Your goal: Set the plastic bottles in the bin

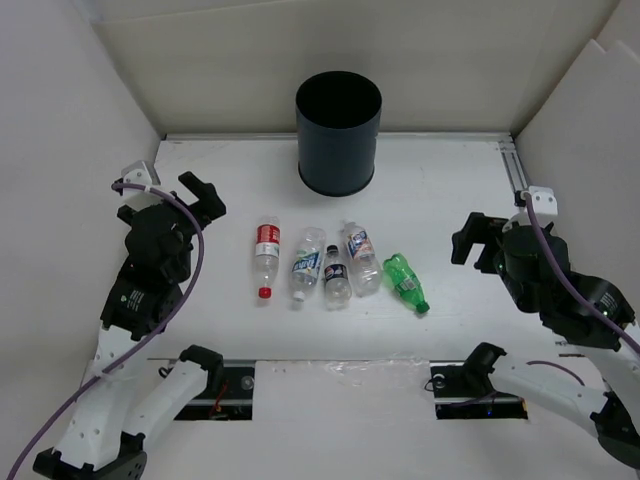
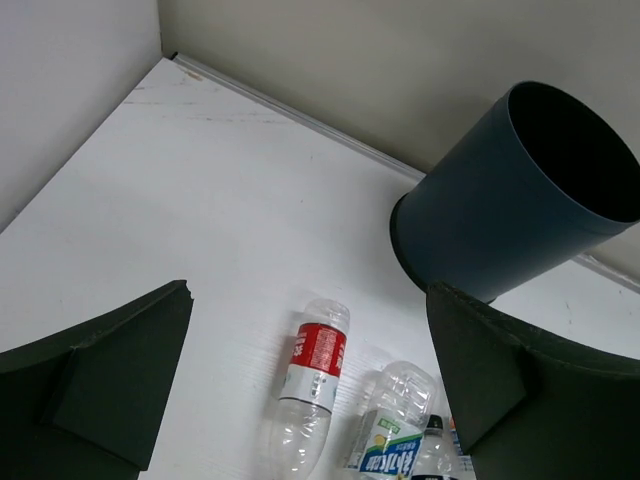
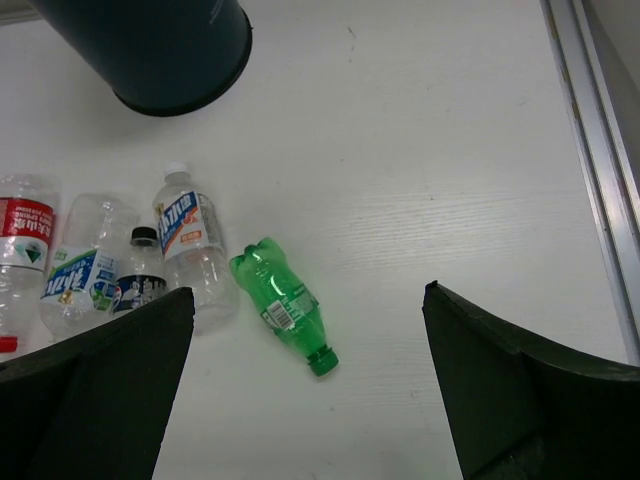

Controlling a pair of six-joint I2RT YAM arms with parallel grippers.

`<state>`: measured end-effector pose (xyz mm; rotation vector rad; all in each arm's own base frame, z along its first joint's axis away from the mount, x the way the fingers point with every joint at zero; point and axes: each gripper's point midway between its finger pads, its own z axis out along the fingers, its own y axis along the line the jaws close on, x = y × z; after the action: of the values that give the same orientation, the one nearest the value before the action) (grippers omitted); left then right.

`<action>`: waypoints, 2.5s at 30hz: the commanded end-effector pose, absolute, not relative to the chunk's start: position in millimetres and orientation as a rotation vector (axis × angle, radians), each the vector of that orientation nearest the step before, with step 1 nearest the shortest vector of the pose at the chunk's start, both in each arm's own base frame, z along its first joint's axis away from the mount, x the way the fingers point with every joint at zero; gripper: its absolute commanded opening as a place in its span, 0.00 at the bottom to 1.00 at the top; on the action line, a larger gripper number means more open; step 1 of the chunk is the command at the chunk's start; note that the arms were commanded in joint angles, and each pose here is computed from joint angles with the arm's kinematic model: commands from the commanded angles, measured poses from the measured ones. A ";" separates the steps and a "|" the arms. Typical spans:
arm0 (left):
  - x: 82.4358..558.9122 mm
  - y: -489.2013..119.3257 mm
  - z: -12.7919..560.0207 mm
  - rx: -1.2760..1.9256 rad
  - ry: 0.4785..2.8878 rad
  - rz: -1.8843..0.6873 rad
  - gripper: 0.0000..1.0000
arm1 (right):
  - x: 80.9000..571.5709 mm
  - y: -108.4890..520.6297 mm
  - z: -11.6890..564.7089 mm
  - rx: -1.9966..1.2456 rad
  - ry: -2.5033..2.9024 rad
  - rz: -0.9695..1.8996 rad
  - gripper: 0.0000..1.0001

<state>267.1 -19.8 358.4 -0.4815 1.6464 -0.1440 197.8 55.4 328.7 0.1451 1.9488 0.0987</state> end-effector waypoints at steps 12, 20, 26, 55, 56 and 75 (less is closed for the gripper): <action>316.1 -73.4 287.0 -0.307 1.975 -0.188 1.00 | 196.7 80.4 321.4 0.081 1.976 0.226 1.00; 334.2 -100.4 204.9 -0.415 2.214 -0.238 1.00 | 191.5 109.6 323.0 -0.020 1.971 0.394 1.00; 348.8 -107.7 137.2 -0.455 2.340 -0.183 1.00 | 187.9 119.3 320.2 -0.069 1.984 0.441 1.00; 382.7 -65.9 141.9 -0.743 2.223 0.046 0.00 | 183.3 216.6 344.8 -0.410 1.784 0.884 1.00; 383.5 -69.1 160.3 -0.713 2.198 0.001 0.00 | 179.5 229.6 349.9 -0.460 1.759 0.949 1.00; 299.7 -209.9 416.2 0.147 1.819 -1.054 0.00 | 208.8 402.4 430.2 -0.871 1.294 1.588 1.00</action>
<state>321.0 -195.9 382.7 0.0129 1.9159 -0.9300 239.6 400.9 346.1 -0.7862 1.6563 1.4278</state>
